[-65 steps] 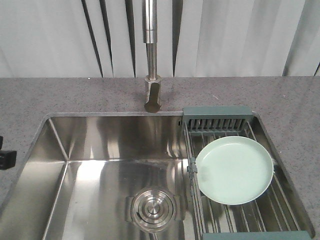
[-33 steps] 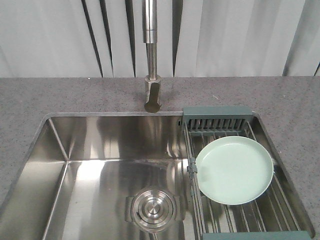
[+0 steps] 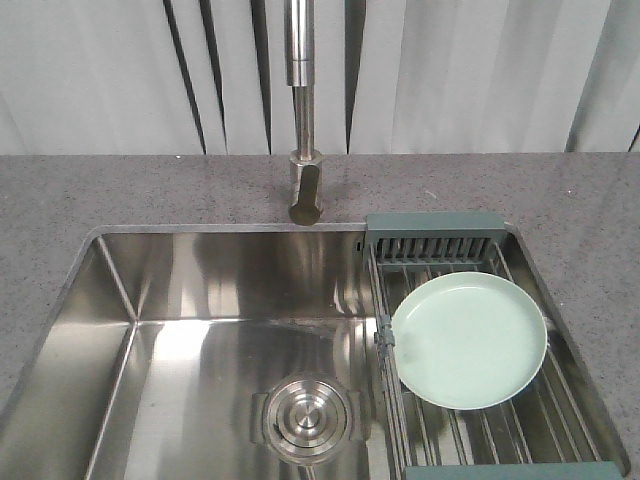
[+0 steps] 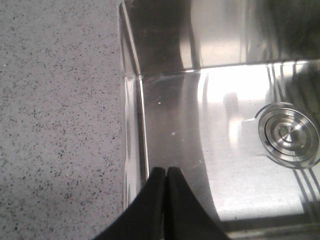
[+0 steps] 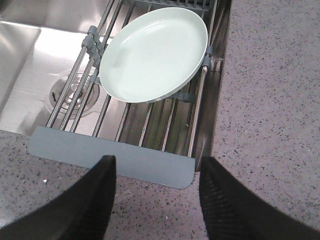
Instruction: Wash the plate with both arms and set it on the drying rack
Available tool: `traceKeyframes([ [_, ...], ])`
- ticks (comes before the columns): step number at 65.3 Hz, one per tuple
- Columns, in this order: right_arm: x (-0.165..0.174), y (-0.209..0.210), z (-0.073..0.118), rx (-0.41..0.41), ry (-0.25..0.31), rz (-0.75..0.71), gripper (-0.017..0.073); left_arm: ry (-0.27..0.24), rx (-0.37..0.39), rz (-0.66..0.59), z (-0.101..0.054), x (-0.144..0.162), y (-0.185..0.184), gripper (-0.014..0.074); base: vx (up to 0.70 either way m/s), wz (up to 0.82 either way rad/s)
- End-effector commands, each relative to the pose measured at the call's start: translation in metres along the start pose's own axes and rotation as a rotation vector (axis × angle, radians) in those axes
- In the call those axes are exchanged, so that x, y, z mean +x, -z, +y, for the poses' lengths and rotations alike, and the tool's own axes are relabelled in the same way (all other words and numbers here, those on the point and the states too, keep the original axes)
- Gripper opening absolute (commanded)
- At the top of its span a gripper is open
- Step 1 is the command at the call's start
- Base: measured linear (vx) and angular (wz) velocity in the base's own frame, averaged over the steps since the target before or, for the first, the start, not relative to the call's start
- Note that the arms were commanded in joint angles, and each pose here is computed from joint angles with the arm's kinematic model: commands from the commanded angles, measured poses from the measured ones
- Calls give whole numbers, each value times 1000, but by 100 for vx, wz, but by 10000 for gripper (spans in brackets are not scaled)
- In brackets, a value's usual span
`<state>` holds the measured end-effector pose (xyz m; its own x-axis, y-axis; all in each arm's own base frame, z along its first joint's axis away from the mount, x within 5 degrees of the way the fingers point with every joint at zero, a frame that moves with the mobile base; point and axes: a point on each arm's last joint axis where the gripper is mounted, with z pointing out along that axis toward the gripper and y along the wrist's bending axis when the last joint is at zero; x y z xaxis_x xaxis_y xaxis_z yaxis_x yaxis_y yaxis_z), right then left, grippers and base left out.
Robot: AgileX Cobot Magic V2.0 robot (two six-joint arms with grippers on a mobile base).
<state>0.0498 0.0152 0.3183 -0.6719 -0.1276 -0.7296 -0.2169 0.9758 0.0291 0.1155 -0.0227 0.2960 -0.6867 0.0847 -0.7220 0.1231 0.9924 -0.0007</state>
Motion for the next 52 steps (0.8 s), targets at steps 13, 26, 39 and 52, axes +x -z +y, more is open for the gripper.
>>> traceKeyframes([
  [13,-10,5,0,8,2,-70,379,61,25,-309,6,6,19,-6,0,0],
  [26,-10,5,0,8,2,-70,379,55,-4,-536,10,28,17,-6,0,0],
  [39,-10,5,0,8,2,-70,379,84,-61,-727,14,60,5,-6,0,0],
  [52,-10,5,0,8,2,-70,379,91,-90,-844,16,90,-10,-6,0,0],
])
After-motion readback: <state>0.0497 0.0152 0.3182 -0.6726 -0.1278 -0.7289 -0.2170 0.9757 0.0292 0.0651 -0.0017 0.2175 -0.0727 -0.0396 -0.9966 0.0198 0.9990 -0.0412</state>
